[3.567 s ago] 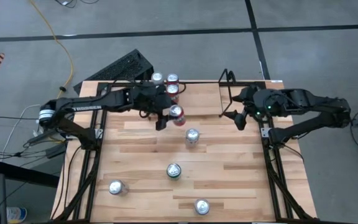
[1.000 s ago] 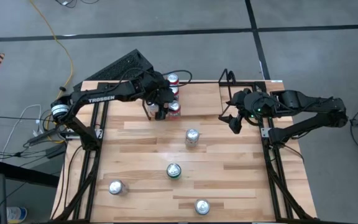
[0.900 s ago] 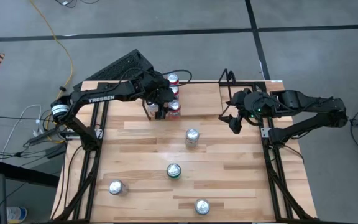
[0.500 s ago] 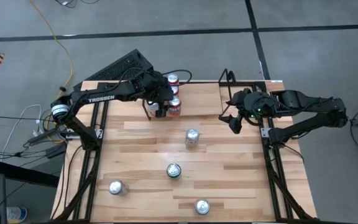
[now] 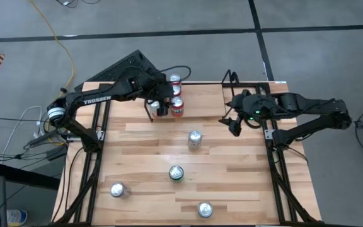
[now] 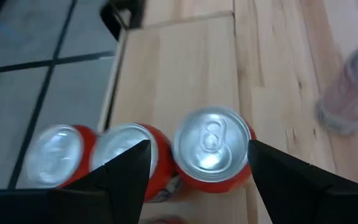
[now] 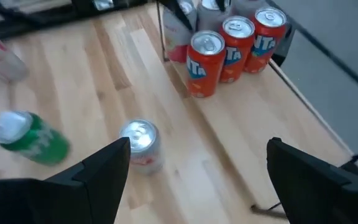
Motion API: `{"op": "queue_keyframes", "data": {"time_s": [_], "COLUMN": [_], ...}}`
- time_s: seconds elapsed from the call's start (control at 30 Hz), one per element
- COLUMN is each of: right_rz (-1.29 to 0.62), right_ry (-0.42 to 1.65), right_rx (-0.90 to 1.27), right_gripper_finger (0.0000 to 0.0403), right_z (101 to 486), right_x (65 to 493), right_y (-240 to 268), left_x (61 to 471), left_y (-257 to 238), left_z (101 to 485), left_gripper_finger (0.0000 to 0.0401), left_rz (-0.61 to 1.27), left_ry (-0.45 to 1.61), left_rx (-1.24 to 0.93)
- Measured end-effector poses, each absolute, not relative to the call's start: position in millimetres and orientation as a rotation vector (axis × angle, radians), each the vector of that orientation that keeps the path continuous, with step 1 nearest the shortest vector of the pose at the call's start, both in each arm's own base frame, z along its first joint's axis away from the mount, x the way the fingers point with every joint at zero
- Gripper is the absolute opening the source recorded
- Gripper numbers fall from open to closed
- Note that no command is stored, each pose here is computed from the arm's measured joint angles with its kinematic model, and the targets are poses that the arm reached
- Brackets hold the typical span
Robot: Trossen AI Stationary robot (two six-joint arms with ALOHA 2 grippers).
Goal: Place canned beverage on shelf
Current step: Put the red soda can on the shelf aligned with the other red soda cans
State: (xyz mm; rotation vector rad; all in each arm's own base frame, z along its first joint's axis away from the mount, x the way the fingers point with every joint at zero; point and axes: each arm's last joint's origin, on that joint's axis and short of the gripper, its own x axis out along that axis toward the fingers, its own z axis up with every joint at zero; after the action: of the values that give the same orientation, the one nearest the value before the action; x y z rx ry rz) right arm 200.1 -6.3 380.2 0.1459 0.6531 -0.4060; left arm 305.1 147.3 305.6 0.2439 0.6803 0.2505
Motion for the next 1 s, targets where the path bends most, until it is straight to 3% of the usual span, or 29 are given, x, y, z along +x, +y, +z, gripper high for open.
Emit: {"op": "queue_keyframes", "data": {"time_s": [0.23, 0.53, 0.8, 1.0], "right_rz": [-0.351, -0.342, -0.4, -0.445], "right_ry": [0.586, 0.672, 0.724, 0.717], "right_rx": [0.086, 0.079, 0.131, 0.138], "right_gripper_finger": [0.0341, 0.0262, 0.0117, 0.0013], "right_z": [354.9, 297.3, 247.8, 232.3], "right_x": [246.3, 307.1, 344.3, 354.9], "right_y": [-40.5, -85.8, -95.6, -101.6], "left_x": [286.0, 250.1, 233.7, 236.6], "left_y": [138.4, 120.6, 107.5, 101.2], "left_z": [340.2, 383.1, 398.1, 396.9], "left_gripper_finger": [0.0251, 0.0251, 0.0251, 0.0251], "left_rz": [0.342, 0.468, 0.477, 0.45], "left_ry": [0.588, 0.418, 0.34, 0.348], "left_rx": [0.215, 0.106, -0.012, -0.017]}}
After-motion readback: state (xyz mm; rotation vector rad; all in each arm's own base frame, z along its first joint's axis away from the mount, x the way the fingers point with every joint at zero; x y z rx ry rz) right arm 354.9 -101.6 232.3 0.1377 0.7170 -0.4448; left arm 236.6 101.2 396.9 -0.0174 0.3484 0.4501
